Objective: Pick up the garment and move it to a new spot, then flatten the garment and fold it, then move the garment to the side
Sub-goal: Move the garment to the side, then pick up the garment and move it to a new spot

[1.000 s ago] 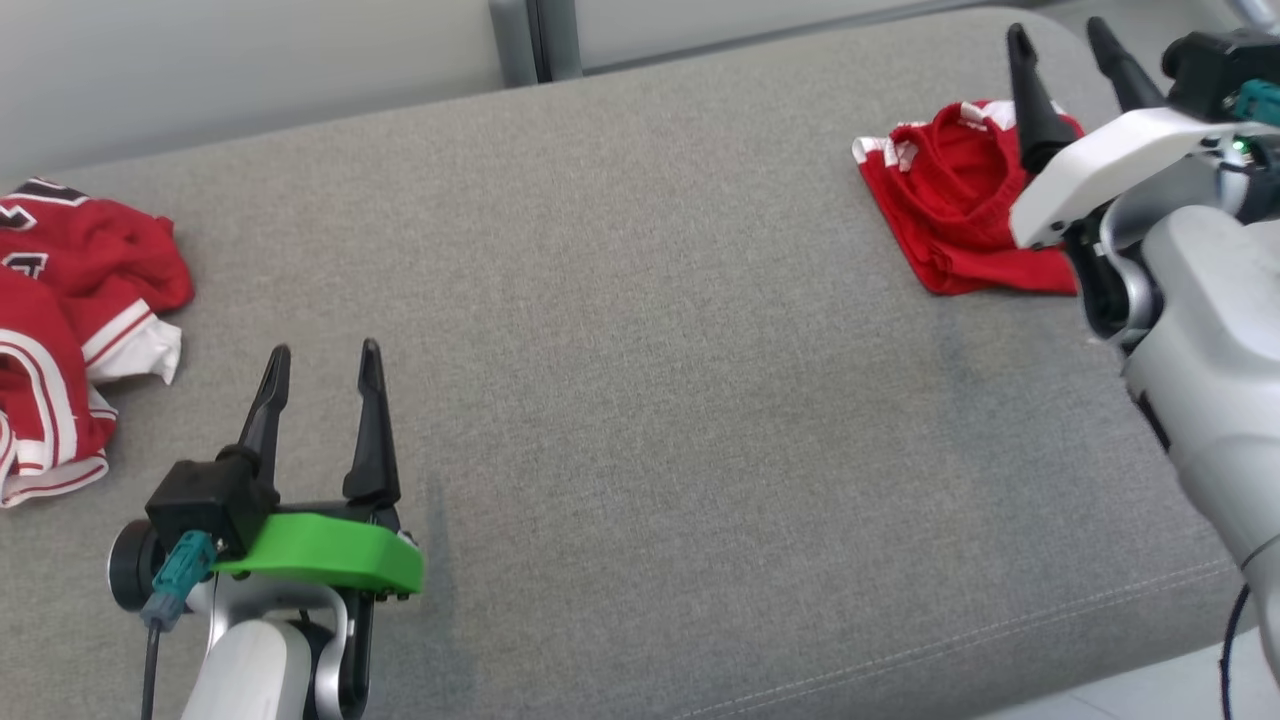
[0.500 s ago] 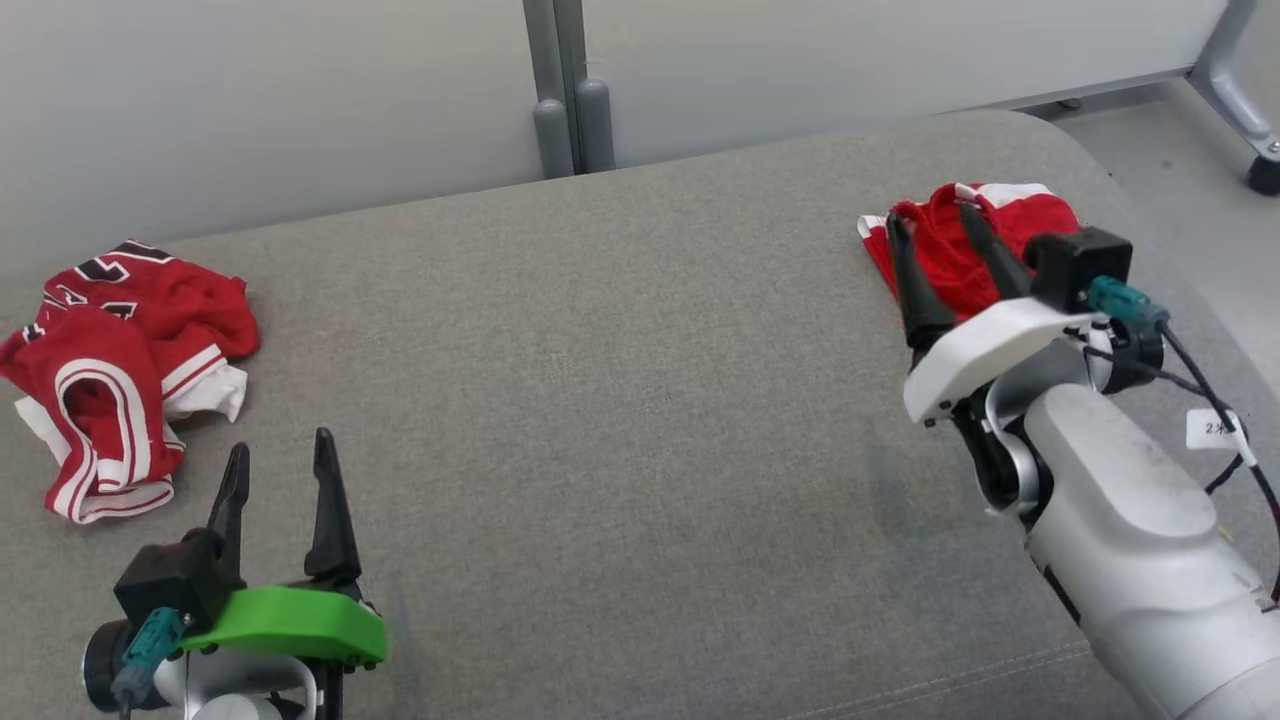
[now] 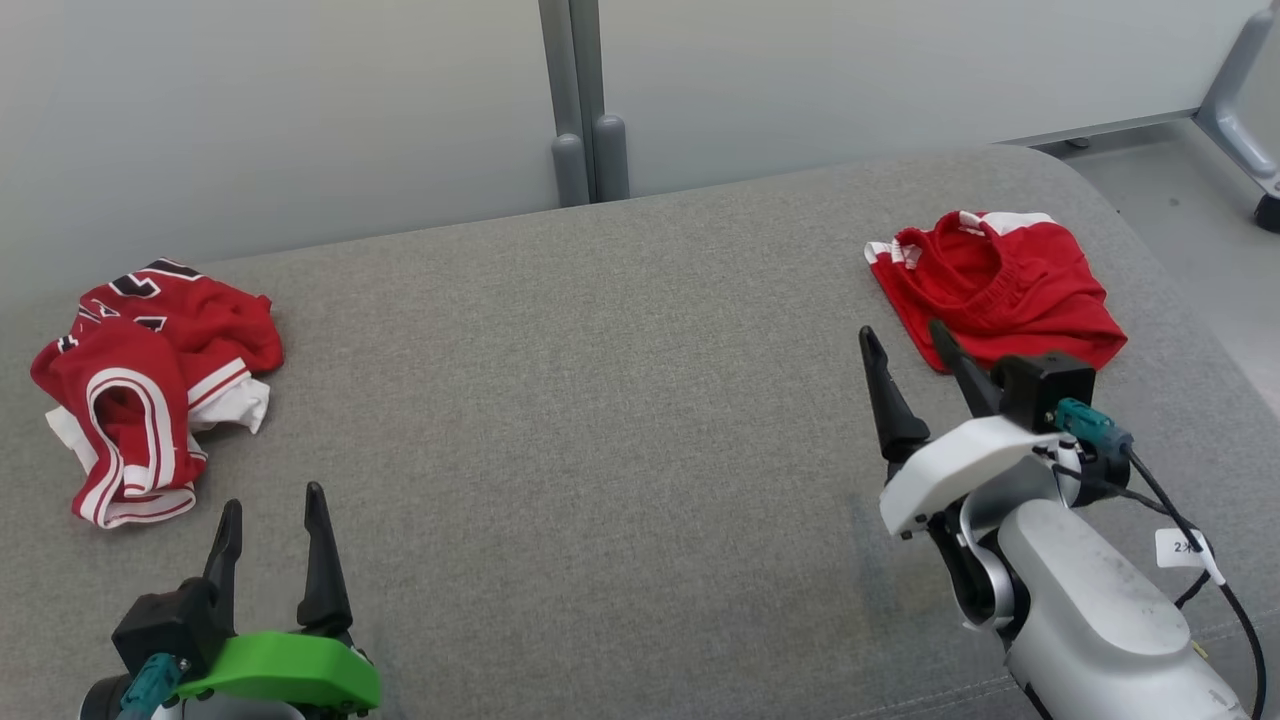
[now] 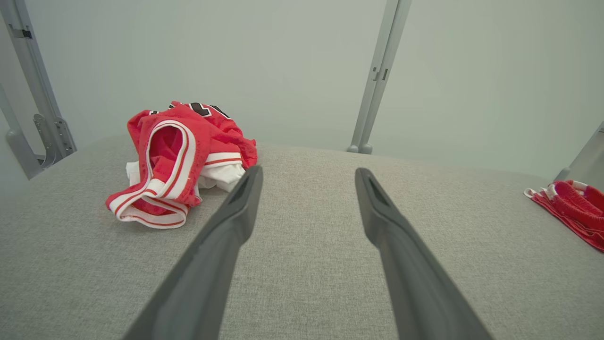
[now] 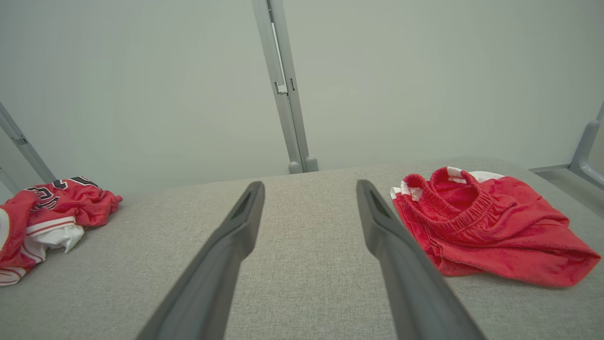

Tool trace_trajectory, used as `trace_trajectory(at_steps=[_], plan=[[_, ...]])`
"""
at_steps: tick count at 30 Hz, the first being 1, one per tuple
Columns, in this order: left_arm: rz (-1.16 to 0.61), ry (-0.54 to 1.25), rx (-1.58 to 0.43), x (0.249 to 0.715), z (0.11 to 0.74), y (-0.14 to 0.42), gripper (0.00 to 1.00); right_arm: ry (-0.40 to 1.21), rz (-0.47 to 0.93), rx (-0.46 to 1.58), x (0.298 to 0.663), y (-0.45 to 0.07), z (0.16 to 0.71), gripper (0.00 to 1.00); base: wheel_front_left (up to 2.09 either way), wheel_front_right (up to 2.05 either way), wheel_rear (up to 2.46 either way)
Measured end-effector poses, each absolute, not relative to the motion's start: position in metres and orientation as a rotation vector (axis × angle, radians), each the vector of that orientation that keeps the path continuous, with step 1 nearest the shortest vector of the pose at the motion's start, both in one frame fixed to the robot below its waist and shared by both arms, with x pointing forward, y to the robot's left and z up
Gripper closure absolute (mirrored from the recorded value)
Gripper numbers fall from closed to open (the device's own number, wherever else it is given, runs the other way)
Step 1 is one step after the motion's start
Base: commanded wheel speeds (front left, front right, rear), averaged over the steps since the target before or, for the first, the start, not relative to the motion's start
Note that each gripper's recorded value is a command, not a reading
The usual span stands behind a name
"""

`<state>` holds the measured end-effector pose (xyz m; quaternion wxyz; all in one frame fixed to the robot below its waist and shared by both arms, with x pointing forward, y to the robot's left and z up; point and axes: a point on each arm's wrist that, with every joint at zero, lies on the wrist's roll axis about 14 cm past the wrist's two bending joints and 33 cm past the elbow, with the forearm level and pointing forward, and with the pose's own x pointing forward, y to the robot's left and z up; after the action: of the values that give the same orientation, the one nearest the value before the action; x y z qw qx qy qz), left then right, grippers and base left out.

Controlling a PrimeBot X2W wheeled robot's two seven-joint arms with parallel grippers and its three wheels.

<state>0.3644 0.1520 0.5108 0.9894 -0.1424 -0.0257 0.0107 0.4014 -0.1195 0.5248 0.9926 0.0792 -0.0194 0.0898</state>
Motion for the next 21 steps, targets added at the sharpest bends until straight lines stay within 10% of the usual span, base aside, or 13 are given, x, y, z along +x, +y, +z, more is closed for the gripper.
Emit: trace_trajectory(at_steps=[21], plan=[[0.021,-0.033,-0.289,0.351,0.503,0.151,0.0,-0.027,0.172,0.163,0.369,-0.117,0.51,0.0,0.0,0.0,0.0]])
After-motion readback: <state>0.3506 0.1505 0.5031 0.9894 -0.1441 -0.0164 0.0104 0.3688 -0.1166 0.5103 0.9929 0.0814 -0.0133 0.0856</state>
